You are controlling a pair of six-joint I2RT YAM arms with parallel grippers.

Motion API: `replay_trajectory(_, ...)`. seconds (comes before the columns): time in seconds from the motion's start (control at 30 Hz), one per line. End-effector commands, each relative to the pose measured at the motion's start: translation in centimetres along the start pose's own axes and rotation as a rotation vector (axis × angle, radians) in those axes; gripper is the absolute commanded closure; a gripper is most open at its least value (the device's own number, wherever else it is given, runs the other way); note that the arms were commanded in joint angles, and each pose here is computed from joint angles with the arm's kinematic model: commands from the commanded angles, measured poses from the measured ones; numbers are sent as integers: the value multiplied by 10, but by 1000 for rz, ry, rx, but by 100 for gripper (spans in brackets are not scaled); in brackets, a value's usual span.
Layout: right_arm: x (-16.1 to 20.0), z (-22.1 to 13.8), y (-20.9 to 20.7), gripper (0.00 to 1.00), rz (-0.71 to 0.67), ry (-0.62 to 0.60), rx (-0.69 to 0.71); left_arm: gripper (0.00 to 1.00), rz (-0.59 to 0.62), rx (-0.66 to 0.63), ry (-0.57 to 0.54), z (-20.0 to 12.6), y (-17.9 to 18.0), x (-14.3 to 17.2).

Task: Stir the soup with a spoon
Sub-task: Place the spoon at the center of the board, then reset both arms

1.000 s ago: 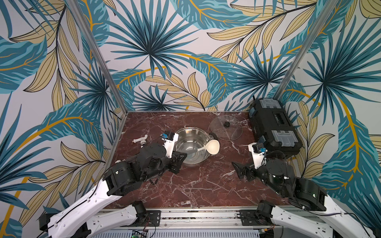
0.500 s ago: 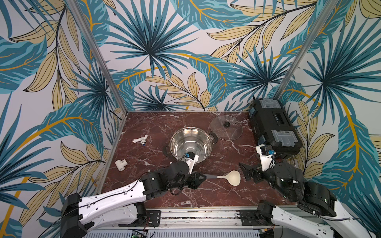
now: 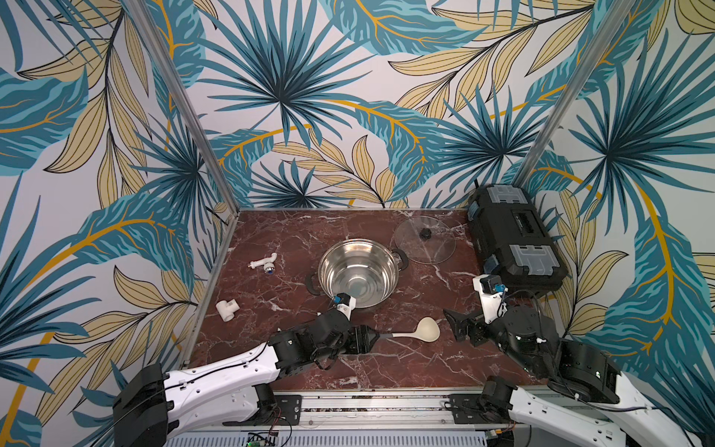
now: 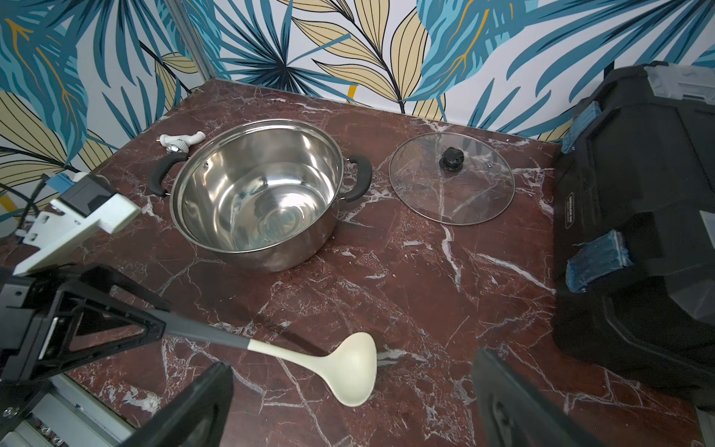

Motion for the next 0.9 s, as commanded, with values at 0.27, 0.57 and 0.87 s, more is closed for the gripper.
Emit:
replay_trajectory(0.27, 13, 36, 1, 0, 39, -106, 154, 0, 242, -571, -238, -108, 40, -41)
replay_trajectory(0.57, 13, 66, 12, 0, -192, -241, 231, 0, 633, -602, -395, -151, -17, -101)
replay_trajectory(0.87, 36, 145, -55, 1, -154, -277, 409, 0, 712, -887, -684, -103, 57, -95)
Point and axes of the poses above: each gripper's point midway between its finger pads, its own z axis out along the fingers, its own y axis along the line the jaws close on, x = y × z, the point moved 10 cm from there along -z, back along the fingers, and after that the axes turned 9 degrees about z, right-handed, at the moved point
